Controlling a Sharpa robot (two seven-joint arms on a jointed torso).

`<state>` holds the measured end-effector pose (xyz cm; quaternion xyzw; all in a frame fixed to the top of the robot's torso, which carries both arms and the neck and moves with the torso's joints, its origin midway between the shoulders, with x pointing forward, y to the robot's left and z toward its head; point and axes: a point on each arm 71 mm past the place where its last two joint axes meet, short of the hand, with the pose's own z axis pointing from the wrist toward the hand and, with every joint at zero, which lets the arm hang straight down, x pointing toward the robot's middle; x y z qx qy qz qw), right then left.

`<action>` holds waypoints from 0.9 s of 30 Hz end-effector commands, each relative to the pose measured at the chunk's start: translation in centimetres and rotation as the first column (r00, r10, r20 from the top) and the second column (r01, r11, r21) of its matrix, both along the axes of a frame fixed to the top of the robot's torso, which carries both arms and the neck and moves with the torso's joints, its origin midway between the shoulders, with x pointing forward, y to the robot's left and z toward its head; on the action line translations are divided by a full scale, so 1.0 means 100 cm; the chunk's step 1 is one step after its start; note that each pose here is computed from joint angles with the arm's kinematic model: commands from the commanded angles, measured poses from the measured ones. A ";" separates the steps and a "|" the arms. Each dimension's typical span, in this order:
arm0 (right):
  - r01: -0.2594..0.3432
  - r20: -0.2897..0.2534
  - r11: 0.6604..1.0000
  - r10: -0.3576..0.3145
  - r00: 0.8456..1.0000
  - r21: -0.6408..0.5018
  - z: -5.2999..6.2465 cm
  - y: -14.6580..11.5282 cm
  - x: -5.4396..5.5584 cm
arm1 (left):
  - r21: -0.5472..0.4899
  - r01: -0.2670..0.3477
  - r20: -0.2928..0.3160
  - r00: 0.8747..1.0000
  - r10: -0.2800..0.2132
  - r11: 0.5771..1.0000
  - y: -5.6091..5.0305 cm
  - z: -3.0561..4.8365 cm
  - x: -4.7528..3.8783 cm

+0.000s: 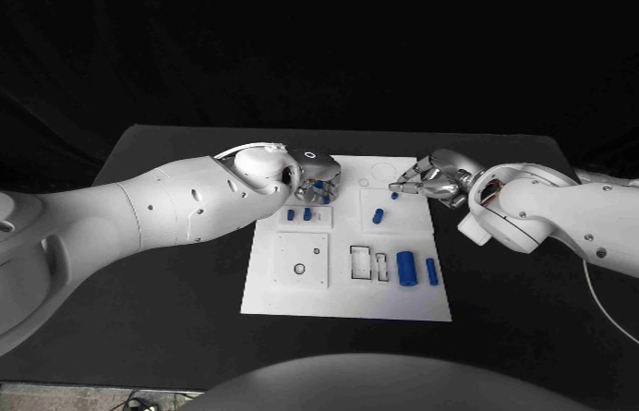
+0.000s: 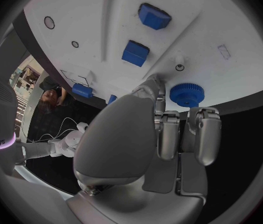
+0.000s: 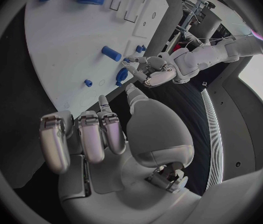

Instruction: Assemble the parts on the task board

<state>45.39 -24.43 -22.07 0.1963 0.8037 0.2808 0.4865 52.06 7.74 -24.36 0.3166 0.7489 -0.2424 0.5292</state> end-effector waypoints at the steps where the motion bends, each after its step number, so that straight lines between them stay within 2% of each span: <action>1: -0.012 -0.009 1.000 0.012 1.000 -0.004 -0.001 0.000 -0.001 | -0.028 0.034 0.025 0.999 -0.033 0.999 -0.002 0.0019 -0.0026; 7: -0.010 -0.011 1.000 0.010 1.000 -0.005 -0.002 -0.001 -0.001 | -0.075 0.051 0.070 0.996 -0.046 0.996 0.001 0.0077 -0.0050; 14: -0.009 -0.015 1.000 0.009 1.000 -0.006 -0.004 -0.001 -0.001 | -0.132 0.067 0.137 0.989 -0.048 0.989 0.007 0.0256 -0.0053; 20: -0.009 -0.017 1.000 0.008 1.000 -0.007 -0.005 -0.001 -0.001 | -0.150 0.069 0.164 0.986 -0.044 0.986 0.012 0.0395 -0.0033; 27: -0.009 -0.018 1.000 0.009 1.000 -0.007 -0.005 -0.002 -0.001 | -0.140 0.056 0.155 0.987 -0.034 0.989 0.020 0.0428 -0.0018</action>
